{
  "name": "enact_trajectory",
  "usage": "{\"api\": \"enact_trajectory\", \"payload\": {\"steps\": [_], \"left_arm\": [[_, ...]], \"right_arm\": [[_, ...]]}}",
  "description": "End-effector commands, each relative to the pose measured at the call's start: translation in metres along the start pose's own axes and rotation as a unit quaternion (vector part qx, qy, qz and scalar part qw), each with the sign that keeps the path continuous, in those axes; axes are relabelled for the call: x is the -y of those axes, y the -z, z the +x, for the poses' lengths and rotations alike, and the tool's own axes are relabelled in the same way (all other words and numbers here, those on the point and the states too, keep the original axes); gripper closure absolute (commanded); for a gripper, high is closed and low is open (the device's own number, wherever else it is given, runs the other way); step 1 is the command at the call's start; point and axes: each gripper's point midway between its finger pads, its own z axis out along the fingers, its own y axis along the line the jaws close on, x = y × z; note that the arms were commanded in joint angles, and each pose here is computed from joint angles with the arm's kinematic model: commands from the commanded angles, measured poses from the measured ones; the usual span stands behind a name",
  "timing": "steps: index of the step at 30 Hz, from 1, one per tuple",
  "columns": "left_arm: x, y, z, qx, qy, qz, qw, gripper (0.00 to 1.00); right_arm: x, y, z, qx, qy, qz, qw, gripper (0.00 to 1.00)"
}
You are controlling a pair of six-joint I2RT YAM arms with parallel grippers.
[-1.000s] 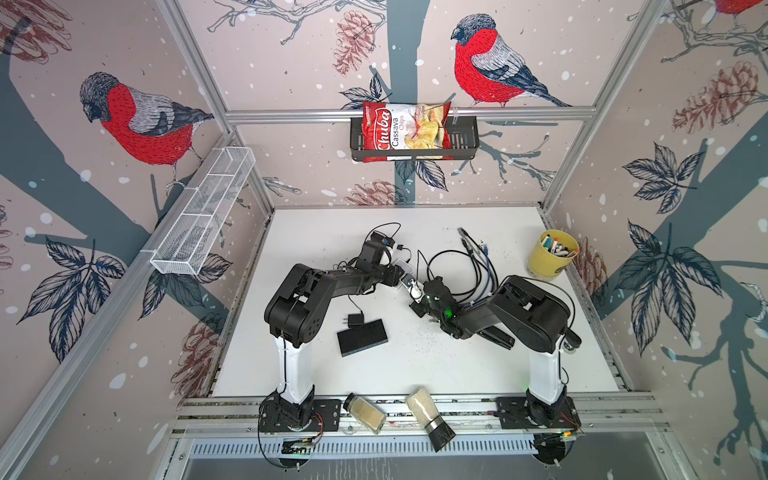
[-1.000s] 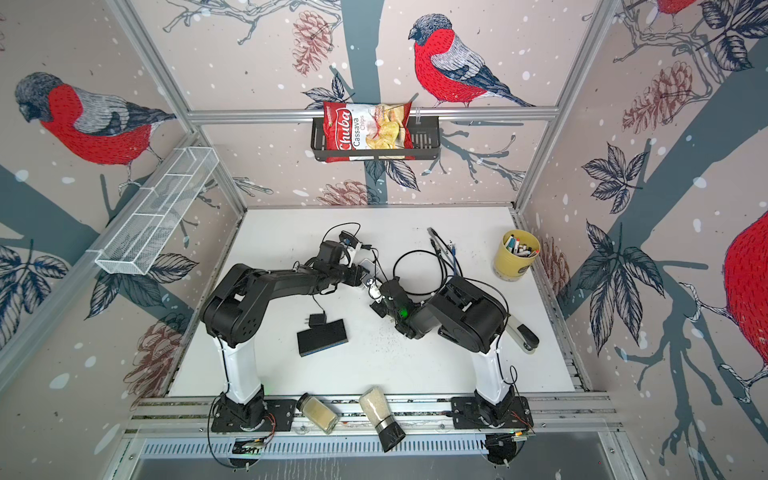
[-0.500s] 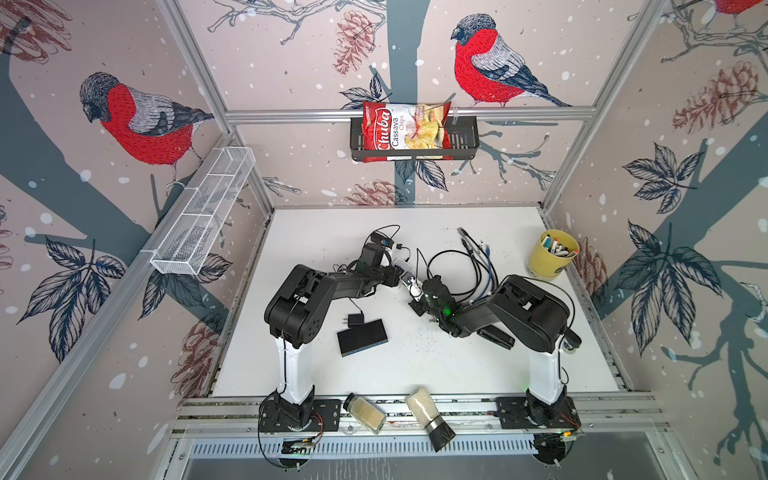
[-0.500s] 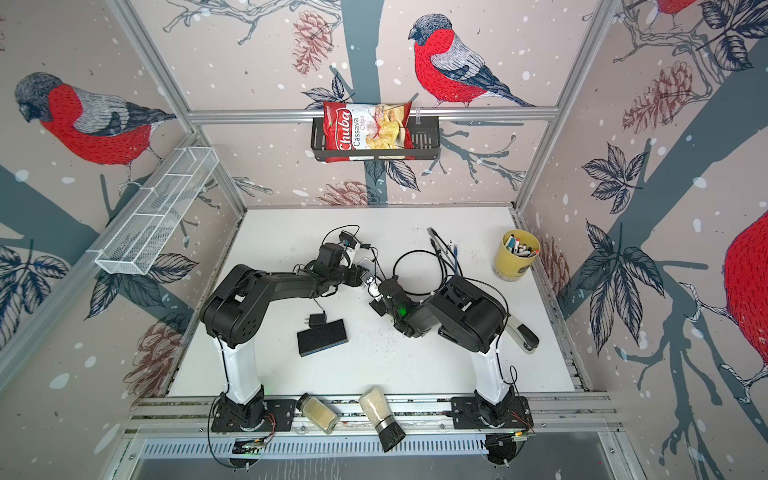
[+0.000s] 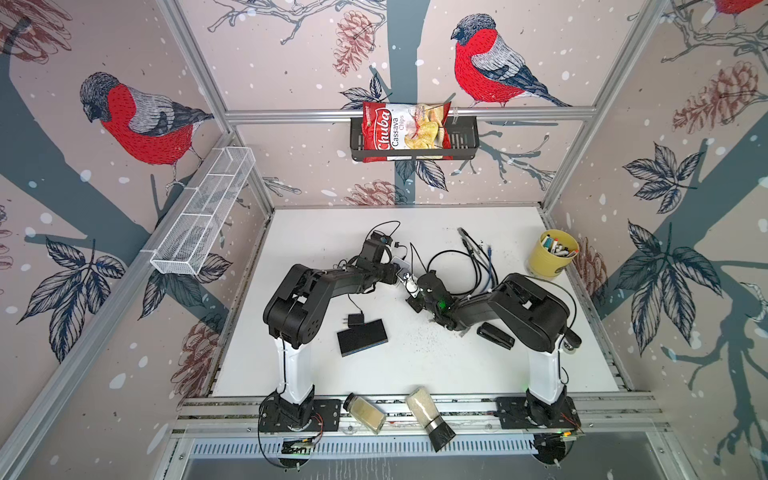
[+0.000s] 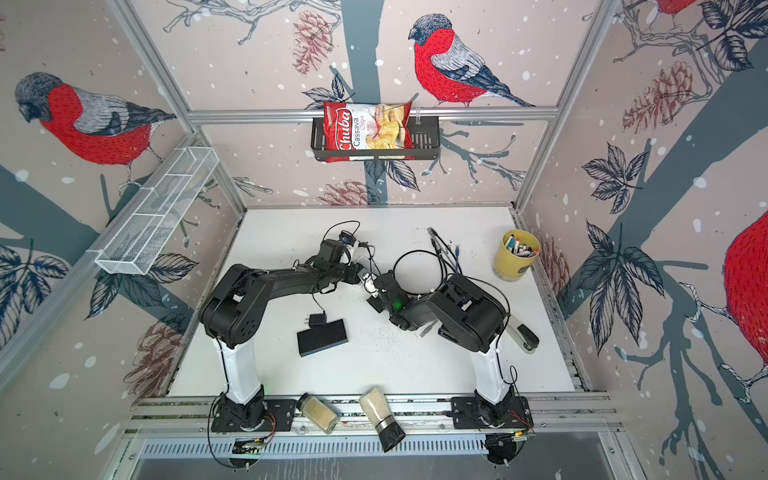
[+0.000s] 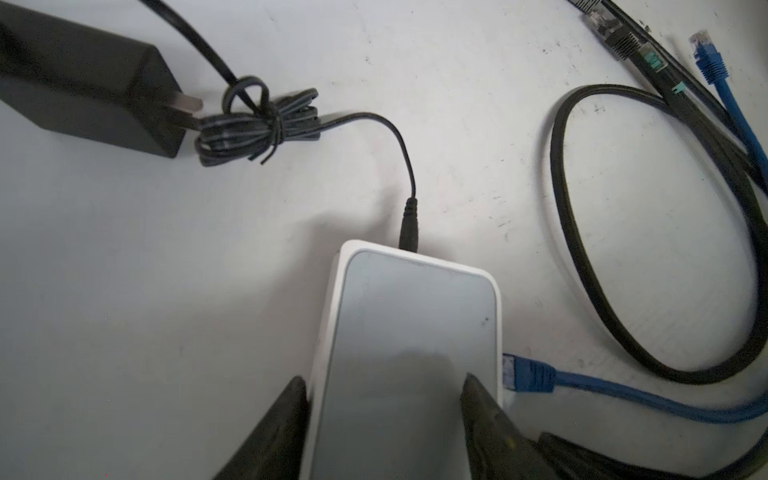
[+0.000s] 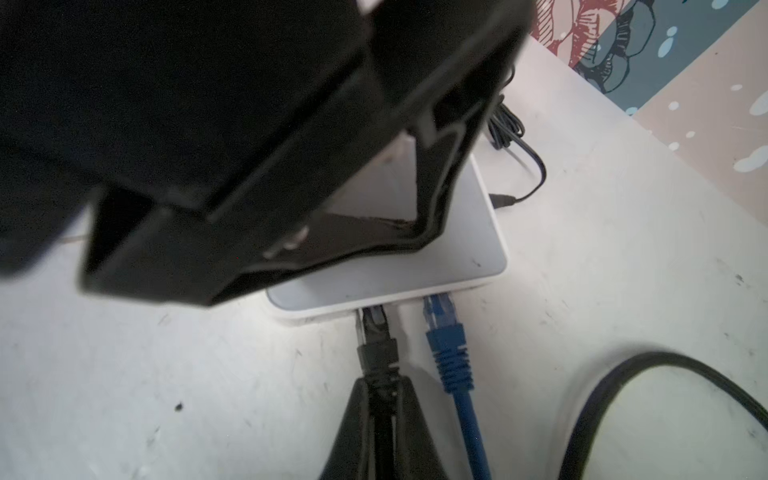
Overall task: Insert the plug into the switch port
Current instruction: 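Push the black plug into the router port beside the blue plug with the right gripper, then release the black plug and raise the right gripper away from the router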
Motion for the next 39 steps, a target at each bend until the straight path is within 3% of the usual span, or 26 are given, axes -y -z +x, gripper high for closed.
{"api": "enact_trajectory", "payload": {"steps": [1, 16, 23, 39], "left_arm": [[0.014, 0.005, 0.042, -0.084, 0.022, 0.052, 0.995, 0.42], [-0.002, 0.013, 0.037, -0.070, 0.029, 0.036, 0.996, 0.41], [-0.002, 0.017, 0.032, -0.061, 0.027, 0.034, 0.997, 0.41], [0.002, 0.032, 0.007, -0.036, 0.013, 0.028, 0.999, 0.31]], "right_arm": [[-0.002, 0.001, -0.030, 0.052, -0.009, -0.020, 0.998, 0.87], [0.007, 0.014, -0.042, 0.063, -0.034, -0.043, 0.997, 0.83], [0.021, 0.031, -0.057, 0.095, -0.073, -0.062, 0.991, 0.82], [0.086, 0.096, -0.083, 0.146, -0.127, 0.004, 0.981, 0.82]]}}
